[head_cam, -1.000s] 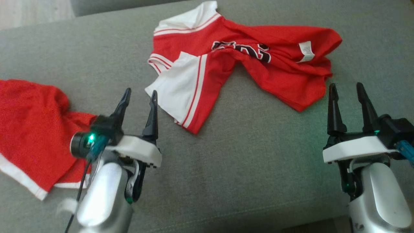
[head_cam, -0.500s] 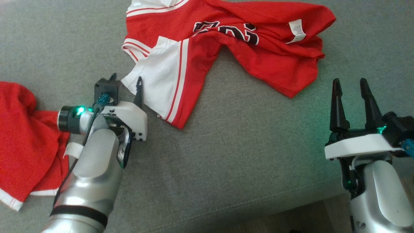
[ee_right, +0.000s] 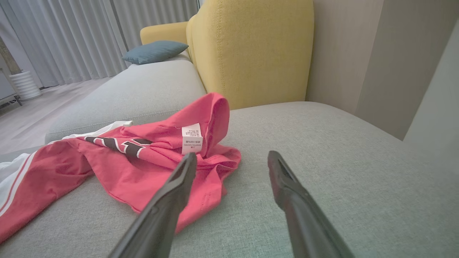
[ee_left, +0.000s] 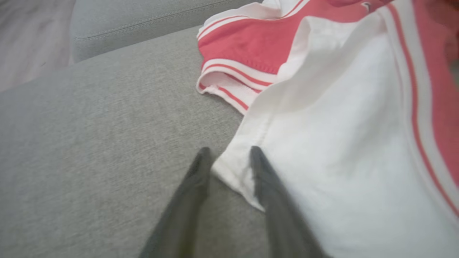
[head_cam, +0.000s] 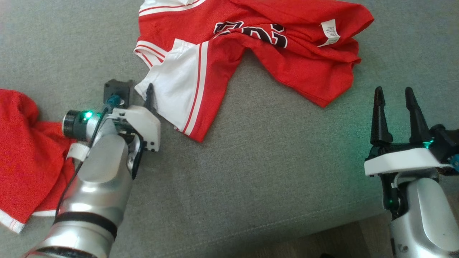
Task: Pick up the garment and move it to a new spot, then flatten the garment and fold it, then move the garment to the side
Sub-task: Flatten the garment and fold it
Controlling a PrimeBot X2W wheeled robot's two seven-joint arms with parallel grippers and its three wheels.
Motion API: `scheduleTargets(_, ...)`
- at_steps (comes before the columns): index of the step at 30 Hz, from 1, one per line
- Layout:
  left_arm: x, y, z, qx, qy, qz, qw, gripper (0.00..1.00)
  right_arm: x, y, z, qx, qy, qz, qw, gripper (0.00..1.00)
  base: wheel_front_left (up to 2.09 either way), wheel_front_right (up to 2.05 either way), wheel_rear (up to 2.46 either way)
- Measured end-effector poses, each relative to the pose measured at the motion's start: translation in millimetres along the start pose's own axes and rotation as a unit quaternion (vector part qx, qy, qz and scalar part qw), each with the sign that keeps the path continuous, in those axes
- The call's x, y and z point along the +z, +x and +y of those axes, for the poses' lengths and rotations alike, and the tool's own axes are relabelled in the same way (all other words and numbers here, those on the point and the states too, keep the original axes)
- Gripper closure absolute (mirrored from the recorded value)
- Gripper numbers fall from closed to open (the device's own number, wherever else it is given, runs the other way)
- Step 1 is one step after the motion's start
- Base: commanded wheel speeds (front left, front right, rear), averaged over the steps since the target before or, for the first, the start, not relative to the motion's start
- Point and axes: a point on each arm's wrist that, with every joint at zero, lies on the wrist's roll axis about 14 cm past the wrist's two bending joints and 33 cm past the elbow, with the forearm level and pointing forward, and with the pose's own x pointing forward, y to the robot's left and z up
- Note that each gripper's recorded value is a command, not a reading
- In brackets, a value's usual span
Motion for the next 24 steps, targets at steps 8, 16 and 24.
scheduleTargets(8, 9.1, -8.0, -3.1, -0.004, -0.057, -0.016, 0.998, 1.00, 2.2, -2.8, -8.4, -0.013, 0.006, -0.002, 1.000, 0.00, 0.00, 0.00, 0.00)
scheduleTargets(16, 53.3, -26.6, 2.3, 0.007, -0.075, -0.098, 0.992, 1.00, 7.6, -0.6, -0.2, -0.001, -0.010, -0.008, 1.000, 0.00, 0.00, 0.00, 0.00)
scheduleTargets(24, 121.1, -70.7, 8.9, 0.021, -0.071, -0.232, 0.970, 1.00, -6.4, 2.2, 14.2, 0.016, 0.005, 0.027, 0.999, 0.00, 0.00, 0.00, 0.00)
